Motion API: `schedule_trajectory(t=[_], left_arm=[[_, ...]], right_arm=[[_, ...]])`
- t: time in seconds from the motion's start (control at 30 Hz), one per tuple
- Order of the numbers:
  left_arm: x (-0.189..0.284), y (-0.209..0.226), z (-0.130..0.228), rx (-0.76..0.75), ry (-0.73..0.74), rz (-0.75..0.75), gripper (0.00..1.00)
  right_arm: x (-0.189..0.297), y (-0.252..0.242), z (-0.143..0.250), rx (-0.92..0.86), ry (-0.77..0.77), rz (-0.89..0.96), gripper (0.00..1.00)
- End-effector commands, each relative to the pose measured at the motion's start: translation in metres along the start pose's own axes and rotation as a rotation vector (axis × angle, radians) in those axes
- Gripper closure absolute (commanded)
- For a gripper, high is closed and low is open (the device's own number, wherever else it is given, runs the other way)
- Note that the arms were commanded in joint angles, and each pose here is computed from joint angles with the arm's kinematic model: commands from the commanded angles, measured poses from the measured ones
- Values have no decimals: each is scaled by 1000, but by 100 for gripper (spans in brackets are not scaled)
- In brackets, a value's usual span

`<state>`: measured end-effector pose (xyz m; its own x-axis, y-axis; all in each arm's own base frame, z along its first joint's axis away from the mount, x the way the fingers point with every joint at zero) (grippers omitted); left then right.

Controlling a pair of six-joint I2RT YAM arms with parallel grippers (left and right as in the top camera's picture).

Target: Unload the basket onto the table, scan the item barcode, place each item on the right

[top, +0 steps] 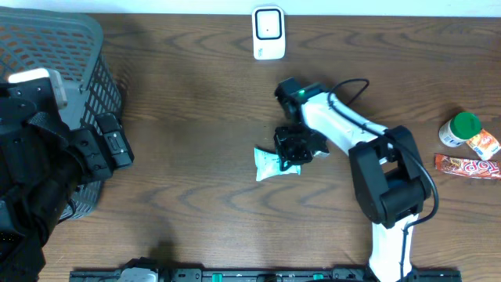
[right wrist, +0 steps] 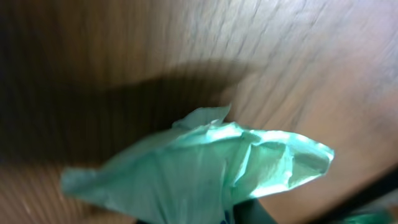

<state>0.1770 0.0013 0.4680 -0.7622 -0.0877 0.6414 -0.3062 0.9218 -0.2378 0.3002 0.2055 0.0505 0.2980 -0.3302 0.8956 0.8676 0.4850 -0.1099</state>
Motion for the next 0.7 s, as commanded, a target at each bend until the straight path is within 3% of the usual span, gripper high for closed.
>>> schedule_trajectory(t=[0.0, 0.07, 0.13, 0.3, 0.47, 0.67], left_arm=[[2, 8, 14, -10, 61, -39, 2], [2, 8, 14, -10, 61, -39, 2], [2, 8, 14, -10, 61, -39, 2], [2, 8, 14, -10, 61, -39, 2], [2, 8, 14, -10, 61, -39, 2], [2, 8, 14, -11, 61, -39, 2]], right_arm=[[17, 6, 37, 400, 447, -154, 98], [37, 5, 52, 513, 638, -271, 99], [49, 1, 57, 483, 735, -301, 98], [70, 4, 57, 492, 850, -418, 99], [100, 22, 53, 810, 893, -787, 99], [110, 33, 33, 972, 786, -934, 99]])
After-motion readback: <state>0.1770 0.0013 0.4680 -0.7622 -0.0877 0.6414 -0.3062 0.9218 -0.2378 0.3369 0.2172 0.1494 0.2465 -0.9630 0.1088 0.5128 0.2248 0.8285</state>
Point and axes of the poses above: each gripper's point midway between its finger pads, its own x axis back along the fingers, its own y axis along the line the jaws close on, z = x × y, the point moved 4 cm from there along x, back along the fingers, and after that the axes turned 11 degrees about x, right-handed, at the moved point
